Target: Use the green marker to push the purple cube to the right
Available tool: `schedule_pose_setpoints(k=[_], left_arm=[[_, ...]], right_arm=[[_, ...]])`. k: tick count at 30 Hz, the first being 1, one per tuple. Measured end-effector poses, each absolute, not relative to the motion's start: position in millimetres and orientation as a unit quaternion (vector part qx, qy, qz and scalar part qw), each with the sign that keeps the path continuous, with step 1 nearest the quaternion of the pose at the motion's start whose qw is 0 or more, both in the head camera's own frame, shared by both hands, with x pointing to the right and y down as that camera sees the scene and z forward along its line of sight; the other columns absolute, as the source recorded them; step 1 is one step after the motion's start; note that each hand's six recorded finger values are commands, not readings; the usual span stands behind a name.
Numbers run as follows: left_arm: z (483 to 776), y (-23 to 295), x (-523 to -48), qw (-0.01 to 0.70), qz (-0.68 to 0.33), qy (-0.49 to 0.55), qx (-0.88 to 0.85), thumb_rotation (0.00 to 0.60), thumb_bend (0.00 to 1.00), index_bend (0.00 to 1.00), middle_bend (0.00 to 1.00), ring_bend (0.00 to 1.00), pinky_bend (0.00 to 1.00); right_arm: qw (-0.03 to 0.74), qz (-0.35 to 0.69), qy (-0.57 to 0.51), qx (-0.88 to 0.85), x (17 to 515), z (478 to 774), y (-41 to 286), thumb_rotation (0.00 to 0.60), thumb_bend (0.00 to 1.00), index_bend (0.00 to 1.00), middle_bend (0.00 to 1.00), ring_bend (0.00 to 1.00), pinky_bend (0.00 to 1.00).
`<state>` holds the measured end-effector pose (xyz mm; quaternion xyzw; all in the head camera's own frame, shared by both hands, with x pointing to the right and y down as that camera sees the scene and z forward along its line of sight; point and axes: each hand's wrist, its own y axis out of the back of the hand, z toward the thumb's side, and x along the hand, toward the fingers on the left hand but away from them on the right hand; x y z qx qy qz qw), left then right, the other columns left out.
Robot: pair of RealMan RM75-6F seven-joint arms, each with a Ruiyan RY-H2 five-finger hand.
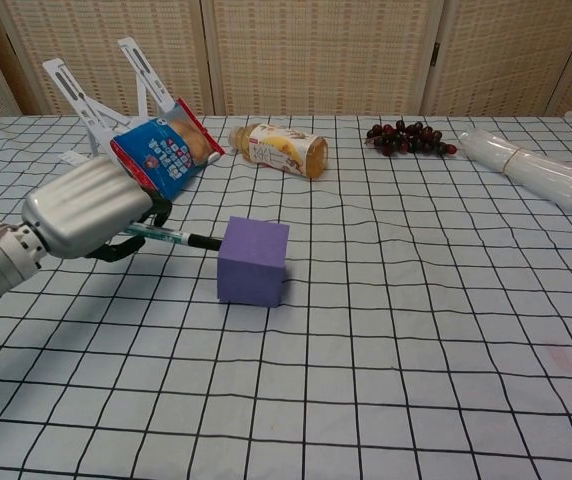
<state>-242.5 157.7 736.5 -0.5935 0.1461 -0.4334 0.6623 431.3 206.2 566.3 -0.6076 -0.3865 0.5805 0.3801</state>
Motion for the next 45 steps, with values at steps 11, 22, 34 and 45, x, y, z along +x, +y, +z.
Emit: schedule_pose_setpoints(k=[11,22,34,45], left_arm=[[738,164,-209,0.668,-0.418,0.131,-0.602,0.600,0.60,0.79,0.79,0.83,1.00],[733,173,-172,0.678,-0.391,0.125,-0.610,0.600,0.60,0.79,0.80,0.83,1.00],[731,180,-135,0.679,-0.376,0.118,-0.620,0.600,0.60,0.79,0.80,0.83,1.00],[727,191,-98,0.686,-0.353,0.106,-0.628,0.600,0.60,0.79,0.80,0.83,1.00]], right_arm=[[0.378,0.575,-0.396,-0.609,435,559,205,0.600,0.14,0.00,0.00,0.00,0.00],[0.374,0.577,-0.398,-0.607,438,559,205,0.600,0.14,0.00,0.00,0.00,0.00],[0.373,0.572,-0.400,-0.611,437,555,205,0.600,0.14,0.00,0.00,0.00,0.00],[0.369,0.573,-0.399,-0.613,438,555,206,0.600,0.14,0.00,0.00,0.00,0.00]])
